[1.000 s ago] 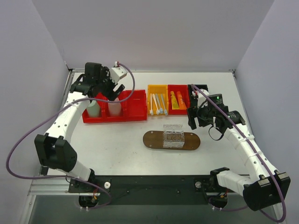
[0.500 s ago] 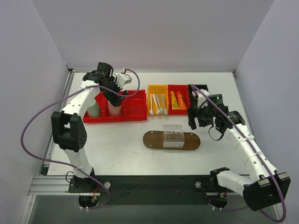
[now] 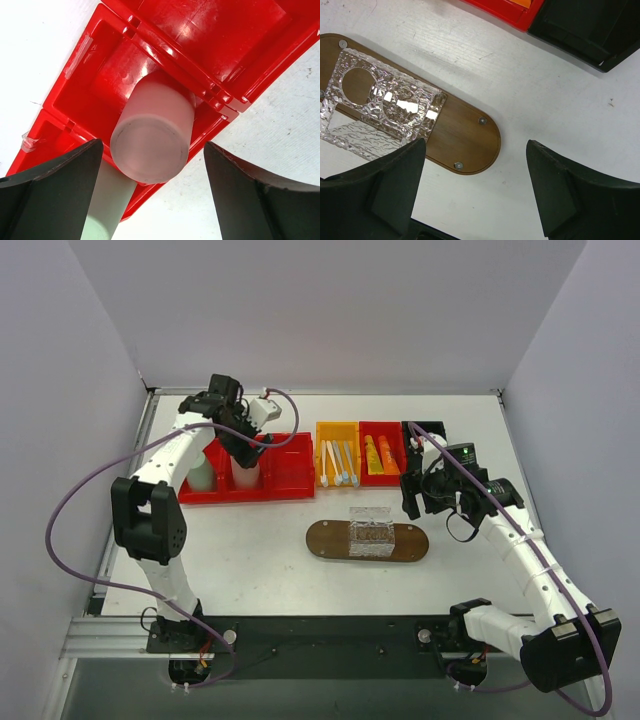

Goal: Prepare toiletry sets of a toothbrush and toothpaste on the tray

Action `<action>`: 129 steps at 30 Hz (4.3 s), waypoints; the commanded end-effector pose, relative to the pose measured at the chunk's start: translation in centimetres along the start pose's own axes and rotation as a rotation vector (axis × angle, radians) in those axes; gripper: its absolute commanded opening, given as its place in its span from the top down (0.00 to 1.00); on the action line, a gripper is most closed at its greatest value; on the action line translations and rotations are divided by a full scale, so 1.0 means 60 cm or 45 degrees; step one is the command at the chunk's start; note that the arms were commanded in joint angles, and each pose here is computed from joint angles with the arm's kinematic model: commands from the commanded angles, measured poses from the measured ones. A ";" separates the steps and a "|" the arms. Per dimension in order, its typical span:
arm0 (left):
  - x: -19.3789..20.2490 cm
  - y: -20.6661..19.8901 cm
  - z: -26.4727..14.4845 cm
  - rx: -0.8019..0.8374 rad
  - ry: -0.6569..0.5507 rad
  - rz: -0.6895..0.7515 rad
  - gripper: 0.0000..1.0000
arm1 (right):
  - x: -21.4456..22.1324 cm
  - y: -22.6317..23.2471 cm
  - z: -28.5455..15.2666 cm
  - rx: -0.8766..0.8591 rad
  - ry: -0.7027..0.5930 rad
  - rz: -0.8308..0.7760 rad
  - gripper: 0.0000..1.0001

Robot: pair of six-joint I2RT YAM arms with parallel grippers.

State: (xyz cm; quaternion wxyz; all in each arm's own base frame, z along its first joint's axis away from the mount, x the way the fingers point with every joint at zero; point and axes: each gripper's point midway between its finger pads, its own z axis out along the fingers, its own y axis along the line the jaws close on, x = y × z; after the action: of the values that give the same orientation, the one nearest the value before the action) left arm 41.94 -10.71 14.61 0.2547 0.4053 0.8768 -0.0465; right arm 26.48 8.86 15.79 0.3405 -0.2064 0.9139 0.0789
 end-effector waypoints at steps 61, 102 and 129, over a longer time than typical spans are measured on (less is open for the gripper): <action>-0.273 -0.240 -0.523 0.882 -1.515 -0.099 1.00 | -0.350 0.181 -0.199 -0.947 -0.884 0.118 0.27; -0.249 -0.320 -0.475 1.151 -1.582 -0.113 1.00 | -0.341 0.298 -0.189 -1.327 -0.791 0.032 0.92; -0.198 -0.211 -0.361 0.535 -1.293 0.000 0.09 | -0.079 0.029 -0.196 -0.247 -0.001 -0.058 1.00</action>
State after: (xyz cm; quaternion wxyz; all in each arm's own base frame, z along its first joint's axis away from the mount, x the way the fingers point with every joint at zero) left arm 29.96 -22.01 38.06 0.5512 0.3495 0.6009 -0.4615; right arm 24.83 13.51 32.39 0.4173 -0.2511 0.8312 0.2684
